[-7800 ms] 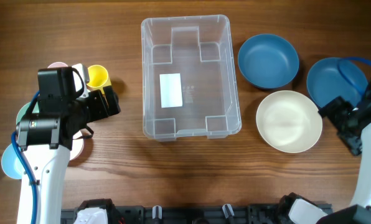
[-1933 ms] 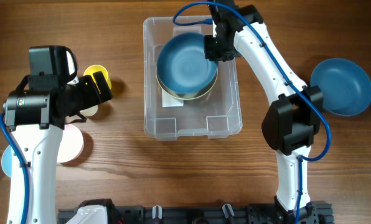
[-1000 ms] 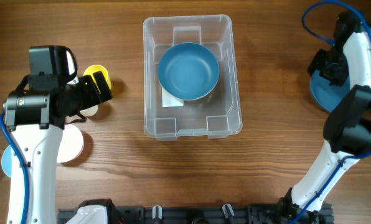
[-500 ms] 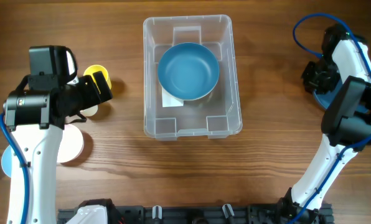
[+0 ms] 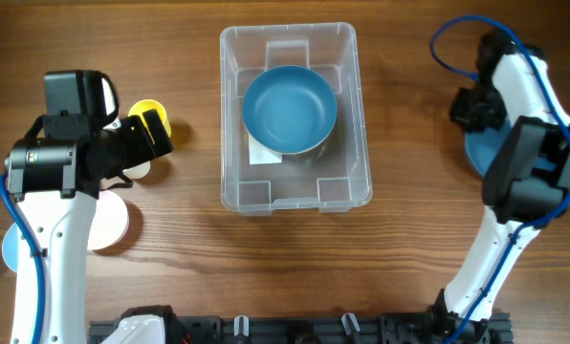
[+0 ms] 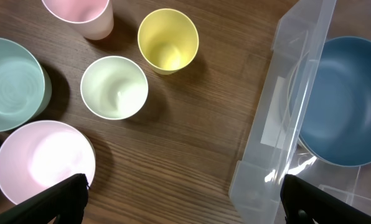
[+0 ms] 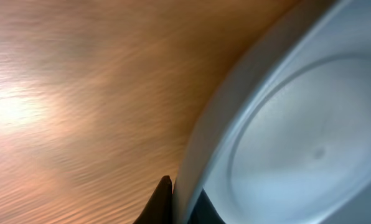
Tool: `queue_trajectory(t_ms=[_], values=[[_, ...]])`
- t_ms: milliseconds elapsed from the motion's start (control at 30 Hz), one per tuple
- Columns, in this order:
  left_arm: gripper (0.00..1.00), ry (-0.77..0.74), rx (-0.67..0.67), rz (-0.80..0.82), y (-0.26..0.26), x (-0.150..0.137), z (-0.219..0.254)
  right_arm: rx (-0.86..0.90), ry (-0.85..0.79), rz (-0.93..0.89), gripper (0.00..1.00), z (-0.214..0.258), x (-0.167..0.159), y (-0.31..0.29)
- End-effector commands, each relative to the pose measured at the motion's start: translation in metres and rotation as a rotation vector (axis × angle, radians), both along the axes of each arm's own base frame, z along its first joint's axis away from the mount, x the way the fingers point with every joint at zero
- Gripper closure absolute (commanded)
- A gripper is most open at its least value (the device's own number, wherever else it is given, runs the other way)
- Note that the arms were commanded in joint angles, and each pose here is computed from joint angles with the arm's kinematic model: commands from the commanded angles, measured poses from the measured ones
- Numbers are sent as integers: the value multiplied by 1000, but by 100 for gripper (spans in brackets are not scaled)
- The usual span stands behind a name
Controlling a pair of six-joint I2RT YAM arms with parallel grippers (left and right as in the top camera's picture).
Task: Pack container
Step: 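Grasp the second blue bowl with the right gripper, then stack the second blue bowl into the bin and release it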
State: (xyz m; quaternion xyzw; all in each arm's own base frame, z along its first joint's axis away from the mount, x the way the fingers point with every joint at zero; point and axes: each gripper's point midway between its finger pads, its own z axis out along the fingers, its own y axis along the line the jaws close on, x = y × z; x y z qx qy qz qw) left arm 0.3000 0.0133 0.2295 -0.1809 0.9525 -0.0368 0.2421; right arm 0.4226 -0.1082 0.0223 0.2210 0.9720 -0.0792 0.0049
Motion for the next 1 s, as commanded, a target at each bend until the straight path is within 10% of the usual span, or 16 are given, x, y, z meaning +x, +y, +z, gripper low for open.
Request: queue_trajectory(t_ms=[0, 267, 533, 967], values=[[0, -8, 3, 17, 2, 2, 3, 79, -235, 172, 96, 82, 47, 63], [0, -20, 4, 17, 2, 5, 5, 71, -641, 754, 96, 248, 44, 233], [0, -23, 4, 17, 2, 5, 5, 227, -571, 1137, 96, 208, -5, 379], [0, -27, 4, 17, 3, 6, 5, 278, -377, 1324, 95, 122, -16, 415]])
